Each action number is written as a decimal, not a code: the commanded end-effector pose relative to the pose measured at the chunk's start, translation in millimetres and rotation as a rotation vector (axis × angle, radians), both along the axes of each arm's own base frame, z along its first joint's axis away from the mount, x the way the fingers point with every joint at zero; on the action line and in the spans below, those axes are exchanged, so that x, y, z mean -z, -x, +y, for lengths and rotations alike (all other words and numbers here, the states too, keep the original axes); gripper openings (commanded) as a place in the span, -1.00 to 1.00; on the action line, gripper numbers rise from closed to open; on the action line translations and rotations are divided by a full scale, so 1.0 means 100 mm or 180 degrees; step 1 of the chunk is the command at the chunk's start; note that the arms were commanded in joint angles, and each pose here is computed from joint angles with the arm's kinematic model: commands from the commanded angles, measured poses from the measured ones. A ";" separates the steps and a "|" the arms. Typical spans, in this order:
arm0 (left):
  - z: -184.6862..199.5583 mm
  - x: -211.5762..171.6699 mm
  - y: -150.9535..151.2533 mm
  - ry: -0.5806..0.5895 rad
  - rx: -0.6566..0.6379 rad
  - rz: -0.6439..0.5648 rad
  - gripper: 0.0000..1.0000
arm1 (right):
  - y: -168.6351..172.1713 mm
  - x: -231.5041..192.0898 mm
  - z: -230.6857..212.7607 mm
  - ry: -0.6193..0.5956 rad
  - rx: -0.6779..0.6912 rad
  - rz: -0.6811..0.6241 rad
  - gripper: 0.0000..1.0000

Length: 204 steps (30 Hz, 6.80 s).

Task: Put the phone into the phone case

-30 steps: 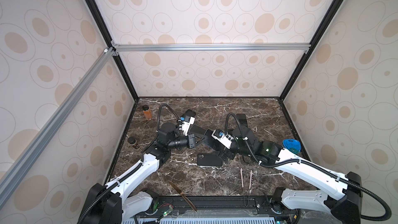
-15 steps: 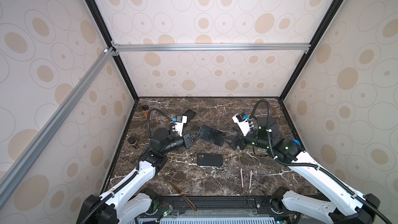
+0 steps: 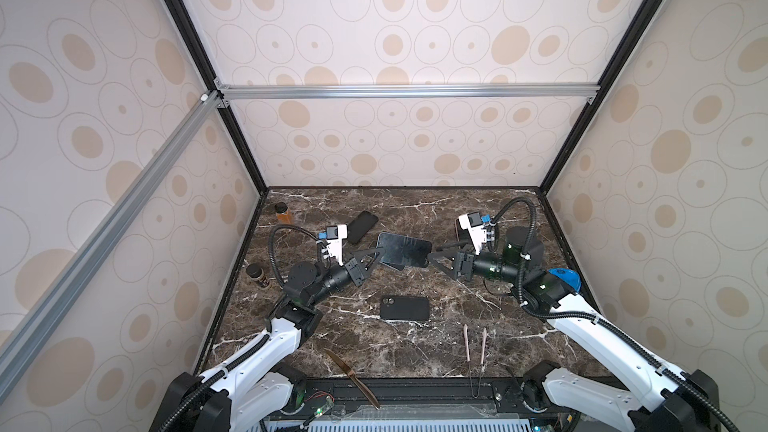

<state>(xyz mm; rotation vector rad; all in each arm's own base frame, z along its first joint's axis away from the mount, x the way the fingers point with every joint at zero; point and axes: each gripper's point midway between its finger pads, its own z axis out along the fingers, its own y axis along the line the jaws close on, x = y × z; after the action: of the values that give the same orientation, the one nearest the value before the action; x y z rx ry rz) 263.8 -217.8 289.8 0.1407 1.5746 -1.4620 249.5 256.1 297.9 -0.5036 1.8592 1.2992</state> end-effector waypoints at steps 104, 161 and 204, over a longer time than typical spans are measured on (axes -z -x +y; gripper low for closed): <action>0.42 0.75 -0.08 -0.1385 -0.0705 0.0574 0.54 | -0.01 0.16 -0.03 0.0219 0.0033 0.0571 -1.00; 0.07 2.32 0.34 -0.1645 0.0145 0.1891 0.14 | 0.21 2.00 -0.10 0.0568 0.0040 0.2605 -1.00; -0.21 2.51 0.24 -0.1781 0.0316 0.1877 -0.22 | 0.13 2.38 -0.02 0.0552 -0.0011 0.2956 -1.00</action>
<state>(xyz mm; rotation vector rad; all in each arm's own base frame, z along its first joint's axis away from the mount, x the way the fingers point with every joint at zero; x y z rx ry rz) 230.9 -229.1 29.5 0.0677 2.5093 -1.1390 234.7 257.9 71.7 -0.0010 2.6890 1.5602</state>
